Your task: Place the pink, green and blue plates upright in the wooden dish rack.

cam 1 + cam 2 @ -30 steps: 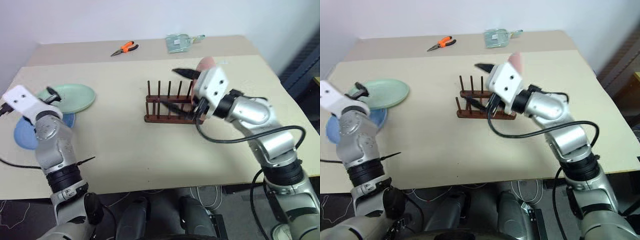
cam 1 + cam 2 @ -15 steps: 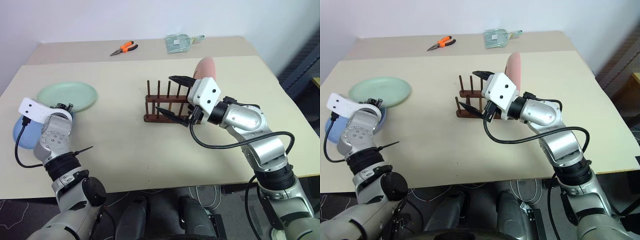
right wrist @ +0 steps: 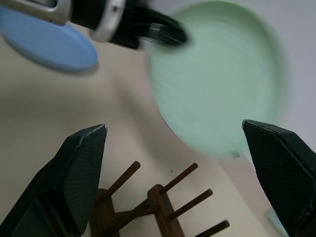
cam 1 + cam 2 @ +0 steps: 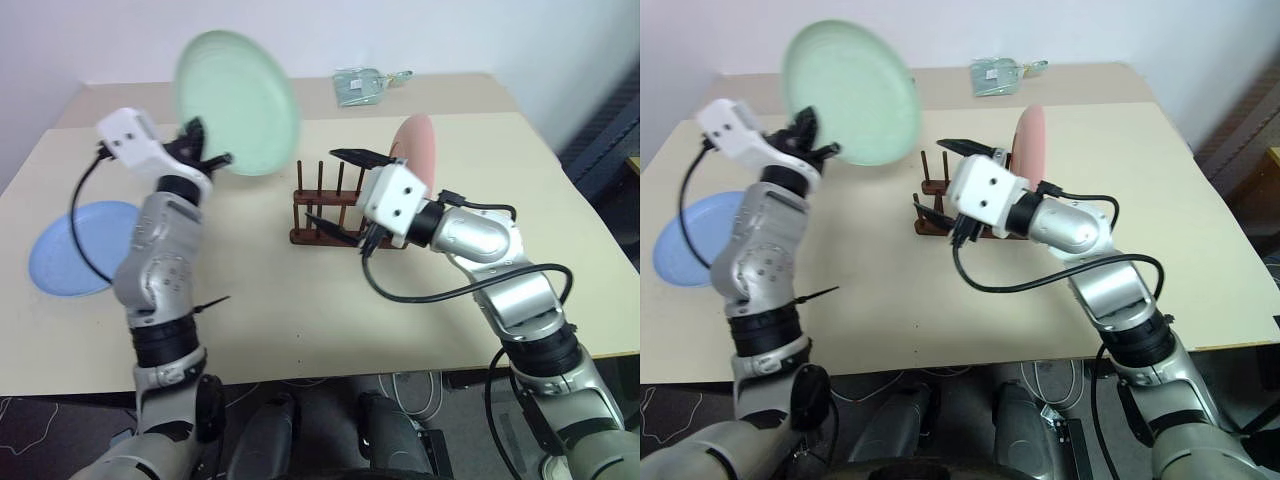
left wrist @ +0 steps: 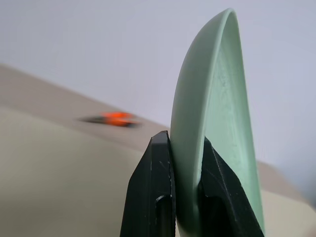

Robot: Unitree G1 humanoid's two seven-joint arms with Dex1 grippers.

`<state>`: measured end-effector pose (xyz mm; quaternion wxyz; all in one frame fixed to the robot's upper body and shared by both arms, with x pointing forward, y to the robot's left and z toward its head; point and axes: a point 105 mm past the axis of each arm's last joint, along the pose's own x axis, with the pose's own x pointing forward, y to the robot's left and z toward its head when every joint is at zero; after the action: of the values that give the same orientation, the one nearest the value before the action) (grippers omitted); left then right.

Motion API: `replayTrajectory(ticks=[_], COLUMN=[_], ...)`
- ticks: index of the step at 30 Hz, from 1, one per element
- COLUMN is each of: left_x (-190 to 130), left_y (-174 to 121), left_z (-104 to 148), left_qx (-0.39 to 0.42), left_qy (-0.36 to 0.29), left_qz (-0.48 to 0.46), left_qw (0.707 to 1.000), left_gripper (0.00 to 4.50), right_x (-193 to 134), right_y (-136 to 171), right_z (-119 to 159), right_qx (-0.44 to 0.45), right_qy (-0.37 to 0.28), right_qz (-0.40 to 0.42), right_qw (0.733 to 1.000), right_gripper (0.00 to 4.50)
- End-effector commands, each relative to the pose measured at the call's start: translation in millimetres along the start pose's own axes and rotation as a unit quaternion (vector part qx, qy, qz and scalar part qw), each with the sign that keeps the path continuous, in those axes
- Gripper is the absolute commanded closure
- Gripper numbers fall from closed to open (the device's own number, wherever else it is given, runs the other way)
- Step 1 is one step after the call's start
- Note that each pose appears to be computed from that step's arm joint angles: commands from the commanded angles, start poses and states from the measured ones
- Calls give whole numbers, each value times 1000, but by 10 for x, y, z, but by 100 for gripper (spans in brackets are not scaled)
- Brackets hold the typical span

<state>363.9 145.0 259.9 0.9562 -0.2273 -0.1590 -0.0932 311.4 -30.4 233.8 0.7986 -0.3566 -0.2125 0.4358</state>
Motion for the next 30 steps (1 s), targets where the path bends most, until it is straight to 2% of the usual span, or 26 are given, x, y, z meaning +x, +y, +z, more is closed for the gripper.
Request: replayTrajectory(ticks=[1,3,6,12,13,17,20,21,22,24,26,28,30], left_x=[-95,-137,-186,-233,-239,-208,-153,-148,-127,-130,-198,-284,-359], left_y=[-380,-513,-557,-511,-514,-495,-312,-272,-112,267,621,843,882], left_z=[136,113,61,22,19,174,438,481,596,856,958,817,574], left_qx=[-20,-38,-41,-39,-40,-61,-63,-62,-38,35,156,265,327], left_qy=[-21,-13,0,12,13,-16,-74,-83,-107,-153,-156,-110,-60], left_qz=[-61,-82,-91,-92,-95,-97,-61,-52,-20,51,104,102,63], left_qw=[998,996,995,995,995,993,993,993,993,986,970,952,941], left_gripper=[437,437,444,444,444,284,135,135,135,135,135,135,135], right_x=[187,278,331,335,336,344,337,332,318,260,129,-30,-126], right_y=[-114,-161,-193,-218,-208,-159,-162,-160,-175,-243,-331,-374,-373], right_z=[55,26,-81,-91,-88,-64,-64,-63,-62,-17,104,258,349], right_qx=[-70,-80,-97,-106,-107,-125,-126,-126,-117,-81,11,147,255], right_qy=[-6,-1,20,22,21,16,15,15,13,-6,-53,-120,-162], right_qz=[-31,-43,-49,-58,-57,-52,-57,-58,-64,-88,-112,-129,-128], right_qw=[997,996,994,992,992,991,990,990,991,993,992,973,945], right_gripper=[0,0,85,404,445,450,450,450,450,450,450,450,450])
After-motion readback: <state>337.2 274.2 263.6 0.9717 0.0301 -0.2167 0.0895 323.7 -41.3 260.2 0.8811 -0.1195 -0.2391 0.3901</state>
